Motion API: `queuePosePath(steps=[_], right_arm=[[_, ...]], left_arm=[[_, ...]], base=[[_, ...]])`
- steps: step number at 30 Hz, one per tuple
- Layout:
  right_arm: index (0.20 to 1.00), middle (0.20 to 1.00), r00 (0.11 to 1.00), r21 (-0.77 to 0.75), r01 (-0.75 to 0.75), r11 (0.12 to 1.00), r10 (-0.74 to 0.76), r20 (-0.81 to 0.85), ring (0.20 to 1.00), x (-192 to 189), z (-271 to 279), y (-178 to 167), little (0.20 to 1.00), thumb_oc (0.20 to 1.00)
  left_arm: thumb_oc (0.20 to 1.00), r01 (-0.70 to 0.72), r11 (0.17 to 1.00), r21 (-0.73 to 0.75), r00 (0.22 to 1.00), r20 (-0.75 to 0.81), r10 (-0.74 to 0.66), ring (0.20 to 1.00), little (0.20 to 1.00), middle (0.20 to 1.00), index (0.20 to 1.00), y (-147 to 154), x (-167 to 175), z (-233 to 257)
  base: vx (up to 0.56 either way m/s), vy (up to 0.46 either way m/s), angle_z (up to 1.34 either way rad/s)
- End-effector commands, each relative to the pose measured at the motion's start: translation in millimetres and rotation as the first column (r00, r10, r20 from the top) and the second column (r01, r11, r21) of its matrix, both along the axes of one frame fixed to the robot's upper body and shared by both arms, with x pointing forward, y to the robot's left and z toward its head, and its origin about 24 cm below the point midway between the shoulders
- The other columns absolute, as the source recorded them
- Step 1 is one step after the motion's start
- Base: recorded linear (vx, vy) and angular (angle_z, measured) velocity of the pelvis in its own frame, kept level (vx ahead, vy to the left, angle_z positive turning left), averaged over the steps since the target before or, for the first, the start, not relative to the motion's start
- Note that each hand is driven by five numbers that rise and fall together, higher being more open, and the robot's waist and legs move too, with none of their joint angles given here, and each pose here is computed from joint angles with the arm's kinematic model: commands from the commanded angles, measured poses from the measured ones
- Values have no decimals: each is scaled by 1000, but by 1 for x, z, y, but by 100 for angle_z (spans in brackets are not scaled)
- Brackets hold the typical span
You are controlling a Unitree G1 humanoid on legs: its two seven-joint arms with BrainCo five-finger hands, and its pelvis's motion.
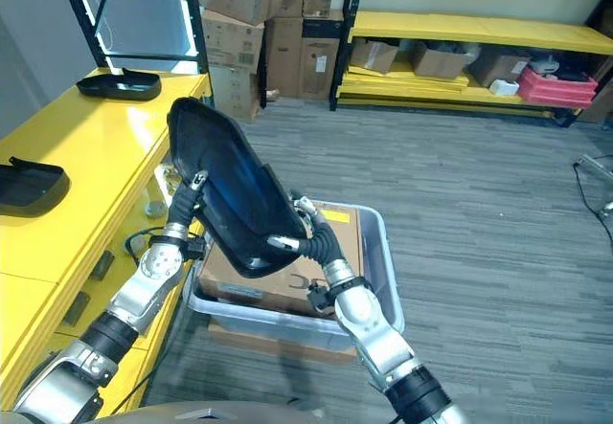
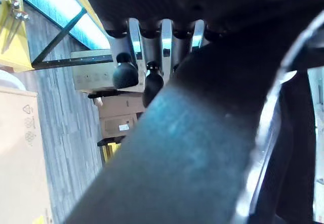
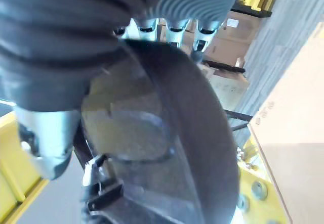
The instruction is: Move parts from the plastic box to the shelf.
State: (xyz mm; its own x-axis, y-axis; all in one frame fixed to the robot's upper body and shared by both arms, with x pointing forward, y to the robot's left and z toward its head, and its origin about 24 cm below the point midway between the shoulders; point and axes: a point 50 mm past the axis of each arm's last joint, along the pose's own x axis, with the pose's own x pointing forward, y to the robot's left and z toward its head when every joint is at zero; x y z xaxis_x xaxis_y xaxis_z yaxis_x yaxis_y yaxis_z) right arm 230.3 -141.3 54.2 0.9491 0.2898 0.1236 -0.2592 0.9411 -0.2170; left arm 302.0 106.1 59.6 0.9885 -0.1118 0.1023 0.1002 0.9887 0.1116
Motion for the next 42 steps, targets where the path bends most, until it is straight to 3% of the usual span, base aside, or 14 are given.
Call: queuePosePath(steps=[1,11,14,16,17,19,20,23,26,29,30,33,39,42], right_arm=[[1000,1000,987,61,1,998,-11,160,1000,-2,28,-2,1000,1000],[1000,1000,906,-74,407,910,-413,-96,1000,-24,-46,-72,1000,1000],[1000,1000,798,-215,474,854,-520,-306,1000,-46,-104,-86,1000,1000],[1000,1000,670,-328,449,831,-556,-491,1000,-74,-148,-90,1000,1000],[1000,1000,671,-327,448,832,-555,-492,1000,-74,-148,-90,1000,1000],[1000,1000,503,-371,436,820,-564,-655,1000,-106,-181,-90,1000,1000],[1000,1000,504,-370,436,821,-563,-655,1000,-106,-181,-89,1000,1000],[1000,1000,307,-396,386,833,-521,-797,1000,-146,-209,-80,1000,1000],[1000,1000,208,-417,325,849,-495,-844,1000,-163,-219,-75,1000,1000],[1000,1000,161,-432,234,871,-473,-866,1000,-165,-224,-73,1000,1000],[1000,1000,146,-442,119,889,-456,-878,1000,-165,-226,-70,1000,1000],[1000,1000,224,-492,-68,868,-467,-855,1000,-147,-223,-72,1000,1000],[1000,1000,255,-551,139,823,-567,-783,1000,-114,-209,-99,1000,1000],[1000,1000,236,-561,101,822,-568,-789,1000,-123,-211,-102,1000,1000]], left_arm=[[200,66,995,79,979,186,-80,200,200,200,200,-22,23,42],[200,-31,972,231,996,89,10,200,200,200,200,2,23,6],[200,-61,959,276,989,147,20,200,200,200,200,6,22,10],[200,-83,980,181,984,167,52,200,200,200,200,17,12,13],[200,-84,980,181,985,167,53,200,200,200,200,18,12,13],[200,-62,992,107,975,219,38,200,200,200,200,34,-8,22],[200,-63,992,107,975,218,38,200,200,200,200,35,-8,22],[200,-55,997,53,969,244,40,200,200,200,200,56,-28,27],[200,-20,1000,-7,955,297,22,200,200,200,200,63,-41,41],[200,29,998,-58,936,352,-7,200,200,200,200,63,-49,55],[200,87,995,-58,915,399,-57,200,200,200,200,58,-53,67],[200,99,995,1,869,487,-87,200,200,200,200,61,-62,89],[200,23,998,57,800,598,-52,200,200,200,200,69,-69,116],[200,-16,991,136,756,650,-77,200,200,200,200,69,-71,128]], base=[[0,0,0],[-1,-2,-3],[-14,-6,-2],[-53,-27,0],[-58,-32,-1],[-44,-36,3],[-25,-39,5],[3,-45,15],[18,-57,10],[-13,-105,36],[-119,-188,41],[-191,-163,100],[-193,-47,119],[-66,-27,119]])
